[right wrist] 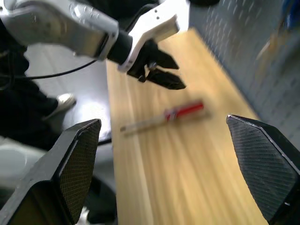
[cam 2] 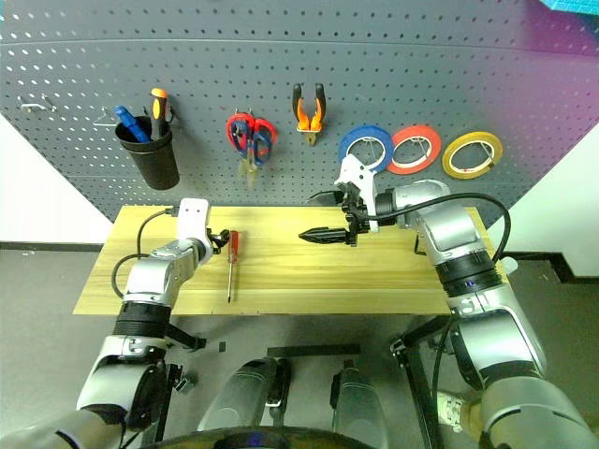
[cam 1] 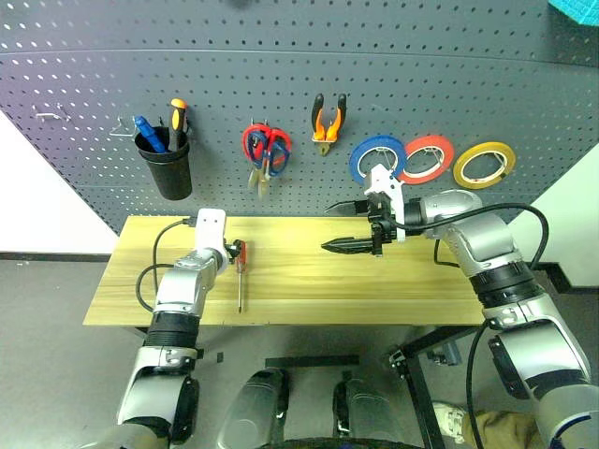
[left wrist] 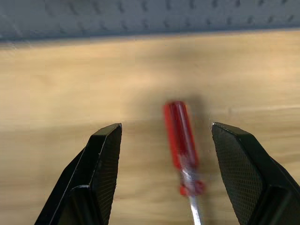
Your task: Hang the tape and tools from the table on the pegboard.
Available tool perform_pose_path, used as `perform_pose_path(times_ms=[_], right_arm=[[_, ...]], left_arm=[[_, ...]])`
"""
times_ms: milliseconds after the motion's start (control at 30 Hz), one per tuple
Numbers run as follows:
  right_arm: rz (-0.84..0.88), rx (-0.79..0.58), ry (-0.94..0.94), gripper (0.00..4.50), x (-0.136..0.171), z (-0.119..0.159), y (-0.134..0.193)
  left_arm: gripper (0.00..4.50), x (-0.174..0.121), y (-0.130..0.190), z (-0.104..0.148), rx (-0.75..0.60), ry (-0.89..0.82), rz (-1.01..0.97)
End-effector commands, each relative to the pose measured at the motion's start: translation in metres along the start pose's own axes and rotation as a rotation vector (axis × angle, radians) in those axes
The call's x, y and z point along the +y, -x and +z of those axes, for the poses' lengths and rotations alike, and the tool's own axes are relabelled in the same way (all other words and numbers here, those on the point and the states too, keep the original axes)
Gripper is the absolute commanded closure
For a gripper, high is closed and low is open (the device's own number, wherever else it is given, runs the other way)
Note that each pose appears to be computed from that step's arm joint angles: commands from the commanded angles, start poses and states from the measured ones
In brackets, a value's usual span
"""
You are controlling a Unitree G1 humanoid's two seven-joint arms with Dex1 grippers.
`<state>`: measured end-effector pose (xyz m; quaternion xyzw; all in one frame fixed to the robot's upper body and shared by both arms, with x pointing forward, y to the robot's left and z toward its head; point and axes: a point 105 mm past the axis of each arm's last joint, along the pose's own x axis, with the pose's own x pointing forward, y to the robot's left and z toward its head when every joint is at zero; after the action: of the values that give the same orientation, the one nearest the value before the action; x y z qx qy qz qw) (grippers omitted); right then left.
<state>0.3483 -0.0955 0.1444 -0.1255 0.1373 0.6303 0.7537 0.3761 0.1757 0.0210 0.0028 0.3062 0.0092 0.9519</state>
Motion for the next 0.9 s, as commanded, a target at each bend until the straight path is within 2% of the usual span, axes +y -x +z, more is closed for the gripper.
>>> perform_pose_path(times_ms=[33,167,300,600,800,900], right_arm=[[0.034,0.017,0.046,0.00,-0.003,0.005,-0.008],[0.040,0.024,0.051,0.00,-0.005,0.000,-0.019],[0.050,0.010,0.055,0.00,-0.001,0.000,-0.022],[0.026,0.021,0.050,0.00,-0.001,-0.004,-0.015],[0.013,0.019,0.053,0.00,-0.002,-0.004,-0.013],[-0.002,0.015,0.061,0.00,-0.005,-0.003,-0.014]], left_arm=[[1.34,-0.003,0.004,0.003,0.013,0.021,0.014],[1.34,-0.002,0.002,-0.006,0.053,0.044,0.039],[1.34,-0.003,-0.004,0.000,0.044,0.065,0.056],[1.34,0.001,-0.021,-0.001,0.060,0.136,0.085],[1.34,0.000,-0.025,-0.013,0.112,0.207,0.090],[2.21,0.004,-0.025,-0.016,0.119,0.211,0.104]])
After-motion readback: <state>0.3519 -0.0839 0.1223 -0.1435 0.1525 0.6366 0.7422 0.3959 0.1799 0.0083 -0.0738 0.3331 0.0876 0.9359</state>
